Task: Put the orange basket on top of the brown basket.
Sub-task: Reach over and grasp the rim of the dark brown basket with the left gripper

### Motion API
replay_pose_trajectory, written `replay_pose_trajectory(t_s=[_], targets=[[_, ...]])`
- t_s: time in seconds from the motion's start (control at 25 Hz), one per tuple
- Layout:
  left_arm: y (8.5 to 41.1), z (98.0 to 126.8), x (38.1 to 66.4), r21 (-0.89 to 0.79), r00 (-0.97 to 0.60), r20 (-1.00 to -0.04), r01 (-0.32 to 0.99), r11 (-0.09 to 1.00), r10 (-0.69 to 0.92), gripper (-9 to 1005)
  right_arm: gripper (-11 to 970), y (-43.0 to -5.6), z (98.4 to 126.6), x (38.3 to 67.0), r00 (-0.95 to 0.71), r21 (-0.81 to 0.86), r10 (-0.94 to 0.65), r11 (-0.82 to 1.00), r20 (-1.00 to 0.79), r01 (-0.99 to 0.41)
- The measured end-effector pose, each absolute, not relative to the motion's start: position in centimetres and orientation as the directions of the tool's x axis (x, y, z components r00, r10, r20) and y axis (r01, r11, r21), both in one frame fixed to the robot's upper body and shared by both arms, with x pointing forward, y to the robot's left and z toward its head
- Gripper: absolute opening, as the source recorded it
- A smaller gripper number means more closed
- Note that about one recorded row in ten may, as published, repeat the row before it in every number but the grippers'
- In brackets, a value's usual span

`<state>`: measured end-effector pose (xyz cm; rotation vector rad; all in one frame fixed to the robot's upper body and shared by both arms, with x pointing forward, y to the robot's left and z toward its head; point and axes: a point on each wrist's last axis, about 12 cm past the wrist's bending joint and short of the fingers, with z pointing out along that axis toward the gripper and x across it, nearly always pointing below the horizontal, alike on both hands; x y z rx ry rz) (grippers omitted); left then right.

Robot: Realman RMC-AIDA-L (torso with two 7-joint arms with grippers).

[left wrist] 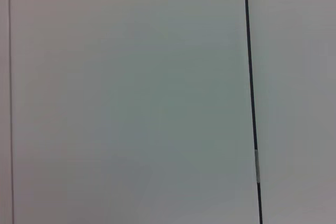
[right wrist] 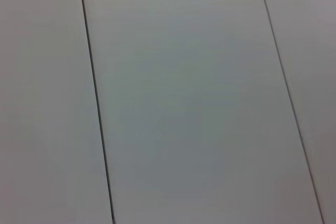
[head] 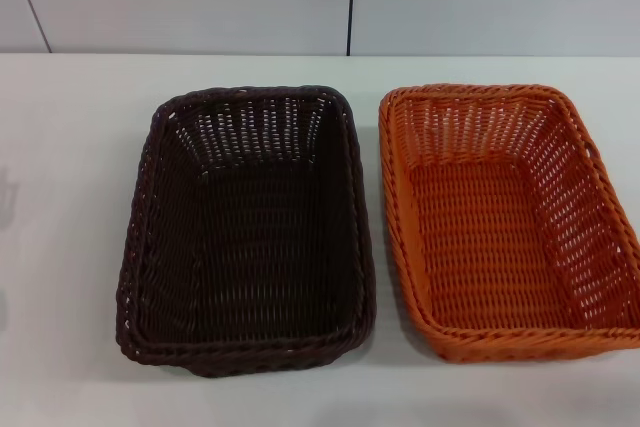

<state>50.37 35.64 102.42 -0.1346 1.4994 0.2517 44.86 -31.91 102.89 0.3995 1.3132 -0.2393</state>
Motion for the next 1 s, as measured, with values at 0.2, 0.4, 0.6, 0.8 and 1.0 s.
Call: replay_pose_trajectory(t_s=[0.2, 0.4, 0.6, 0.8, 1.0], targets=[[35.5, 102.5, 50.7, 0.065, 0.055, -0.995, -0.243, 0.968, 0.081, 778, 839, -31.9, 102.8, 45.1, 0.236, 0.147, 0.056, 0.911, -0.97, 0.385], [35.1, 102.5, 51.2, 0.04, 0.033, -0.998, -0.214, 0.976, 0.049, 776, 839, -31.8, 102.9, 45.3, 0.238, 0.147, 0.056, 0.912, -0.97, 0.382], [34.6, 103.8, 54.5, 0.009, -0.108, -0.994, -0.121, 0.993, -0.004, 773, 839, -31.8, 103.0, 45.6, 0.238, 0.148, 0.059, 0.914, -0.97, 0.378], [34.2, 107.5, 57.4, -0.026, -0.196, -0.98, -0.073, 0.997, -0.04, 770, 839, -31.8, 103.0, 46.1, 0.225, 0.15, 0.068, 0.917, -0.972, 0.37], [33.0, 113.2, 58.9, -0.015, -0.4, -0.916, -0.008, 1.0, -0.017, 768, 839, -31.8, 102.9, 46.2, 0.221, 0.148, 0.068, 0.918, -0.973, 0.369]])
